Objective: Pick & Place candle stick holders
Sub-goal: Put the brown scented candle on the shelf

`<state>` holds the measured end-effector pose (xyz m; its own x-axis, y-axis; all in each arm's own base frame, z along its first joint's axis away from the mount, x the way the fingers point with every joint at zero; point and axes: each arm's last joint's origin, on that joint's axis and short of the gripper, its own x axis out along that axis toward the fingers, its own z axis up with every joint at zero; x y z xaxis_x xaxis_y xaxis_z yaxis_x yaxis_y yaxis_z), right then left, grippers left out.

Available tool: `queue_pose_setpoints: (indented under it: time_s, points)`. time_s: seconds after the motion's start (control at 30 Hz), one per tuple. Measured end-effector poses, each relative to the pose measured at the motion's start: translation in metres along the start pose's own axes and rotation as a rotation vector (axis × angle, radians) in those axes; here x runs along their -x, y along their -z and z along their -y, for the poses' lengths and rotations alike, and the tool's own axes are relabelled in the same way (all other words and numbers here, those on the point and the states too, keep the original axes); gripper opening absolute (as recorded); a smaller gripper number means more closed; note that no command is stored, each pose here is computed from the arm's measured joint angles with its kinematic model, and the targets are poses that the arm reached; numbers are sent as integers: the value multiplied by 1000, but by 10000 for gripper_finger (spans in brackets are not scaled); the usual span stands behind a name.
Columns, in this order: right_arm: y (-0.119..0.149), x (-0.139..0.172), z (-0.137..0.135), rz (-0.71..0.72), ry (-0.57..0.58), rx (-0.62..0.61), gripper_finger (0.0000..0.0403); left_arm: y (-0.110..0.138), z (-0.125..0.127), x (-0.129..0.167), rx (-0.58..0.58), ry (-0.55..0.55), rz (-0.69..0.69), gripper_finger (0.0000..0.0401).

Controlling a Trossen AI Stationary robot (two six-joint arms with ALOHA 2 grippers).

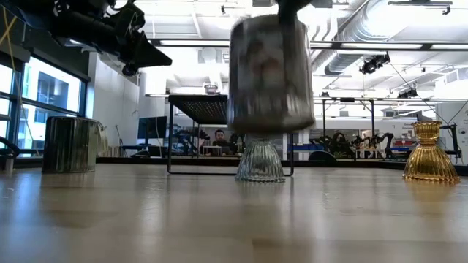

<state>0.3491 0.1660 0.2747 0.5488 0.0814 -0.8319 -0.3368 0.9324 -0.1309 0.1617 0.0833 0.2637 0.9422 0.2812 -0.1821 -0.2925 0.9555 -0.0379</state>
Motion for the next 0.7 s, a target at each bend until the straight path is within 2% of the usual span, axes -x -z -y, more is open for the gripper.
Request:
queue_pose_setpoints:
  time_s: [0.2, 0.3, 0.5, 0.7]
  points:
    - [-1, 44, 26, 89, 20, -49, 2, -1, 0, 0, -1, 0, 6, 1]
    - [0, 66, 46, 138, 75, -62, 1, -1, 0, 0, -2, 0, 10, 1]
    - [15, 87, 112, 124, 207, -99, 1, -1, 0, 0, -2, 0, 9, 1]
    - [42, 93, 183, 66, 259, -113, 1, -1, 0, 0, -2, 0, 9, 1]
